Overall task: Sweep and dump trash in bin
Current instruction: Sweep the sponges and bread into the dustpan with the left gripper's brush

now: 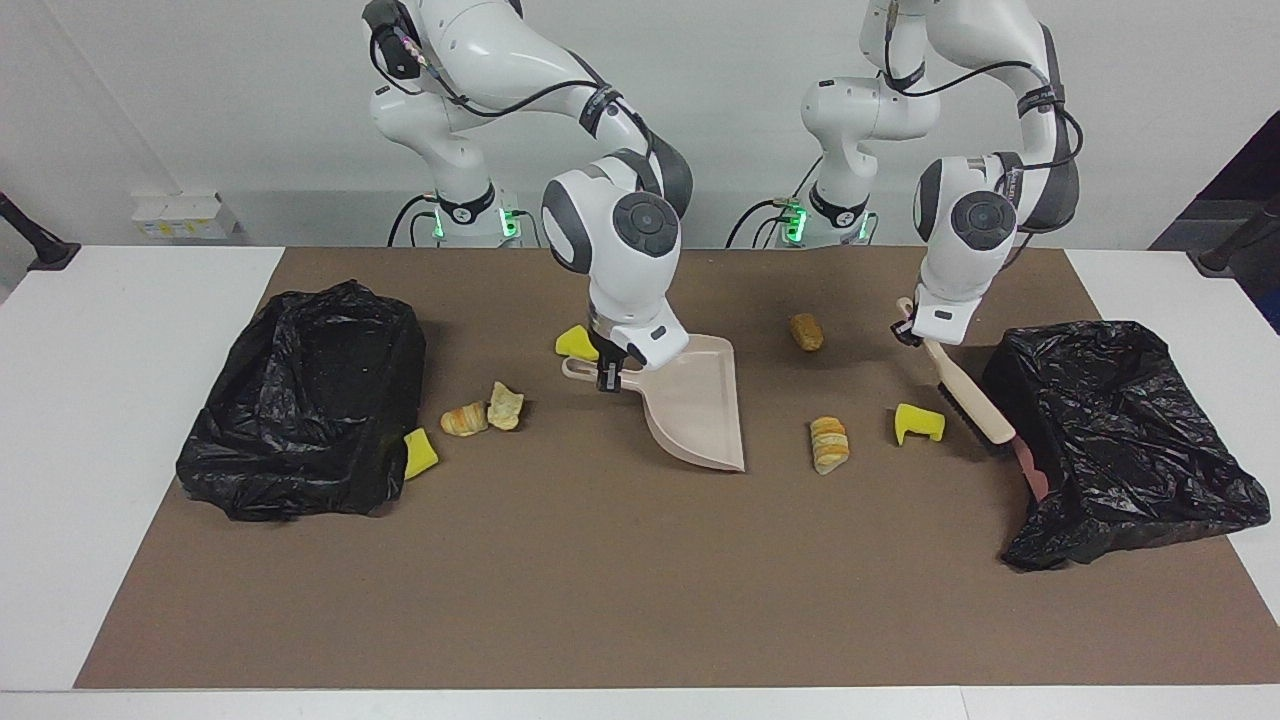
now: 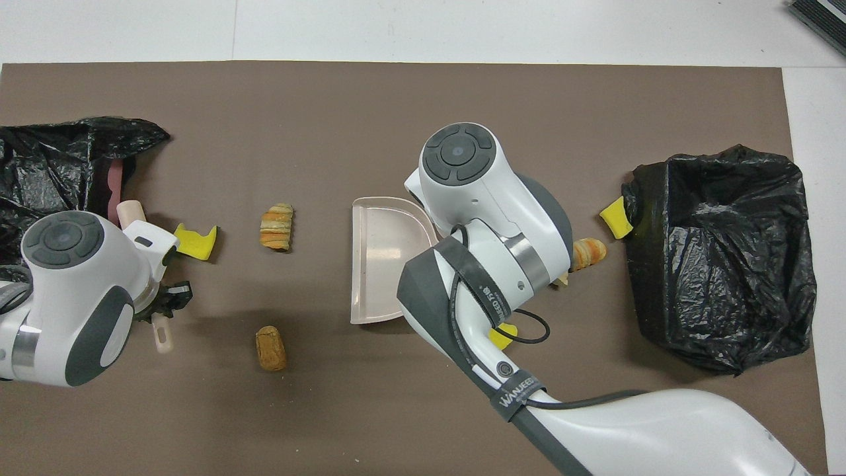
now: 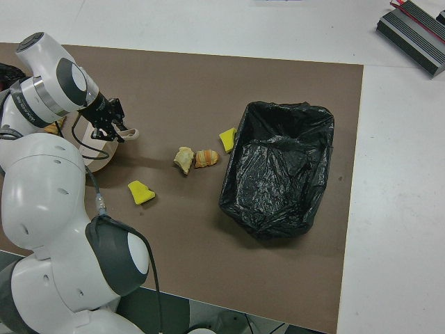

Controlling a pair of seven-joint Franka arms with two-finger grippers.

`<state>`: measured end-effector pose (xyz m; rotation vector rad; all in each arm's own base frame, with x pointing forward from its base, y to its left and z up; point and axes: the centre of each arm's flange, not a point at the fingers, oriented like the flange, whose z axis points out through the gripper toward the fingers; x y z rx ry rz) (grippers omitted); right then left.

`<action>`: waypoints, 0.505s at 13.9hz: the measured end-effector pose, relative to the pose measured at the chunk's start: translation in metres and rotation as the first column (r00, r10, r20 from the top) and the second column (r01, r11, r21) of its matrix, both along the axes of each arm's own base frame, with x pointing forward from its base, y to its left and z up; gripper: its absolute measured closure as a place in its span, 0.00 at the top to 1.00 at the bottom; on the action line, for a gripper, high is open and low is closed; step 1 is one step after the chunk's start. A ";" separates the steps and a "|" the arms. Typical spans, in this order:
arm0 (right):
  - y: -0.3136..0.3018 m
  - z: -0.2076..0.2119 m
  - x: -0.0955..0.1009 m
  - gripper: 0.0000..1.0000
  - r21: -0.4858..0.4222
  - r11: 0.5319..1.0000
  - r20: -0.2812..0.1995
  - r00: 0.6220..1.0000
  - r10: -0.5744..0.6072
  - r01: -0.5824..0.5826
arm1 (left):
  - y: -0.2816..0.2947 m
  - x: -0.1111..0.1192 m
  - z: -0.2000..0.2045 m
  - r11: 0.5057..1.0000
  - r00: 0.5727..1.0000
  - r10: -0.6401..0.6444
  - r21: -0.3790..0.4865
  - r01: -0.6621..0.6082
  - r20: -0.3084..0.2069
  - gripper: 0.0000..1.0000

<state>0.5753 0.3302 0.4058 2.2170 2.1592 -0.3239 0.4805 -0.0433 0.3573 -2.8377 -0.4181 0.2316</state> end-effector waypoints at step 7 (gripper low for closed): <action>0.012 -0.024 -0.011 0.31 0.022 0.998 0.092 0.994 0.060 -0.063 | -0.035 0.004 0.000 0.954 0.958 -0.288 -0.078 0.288 0.013 0.27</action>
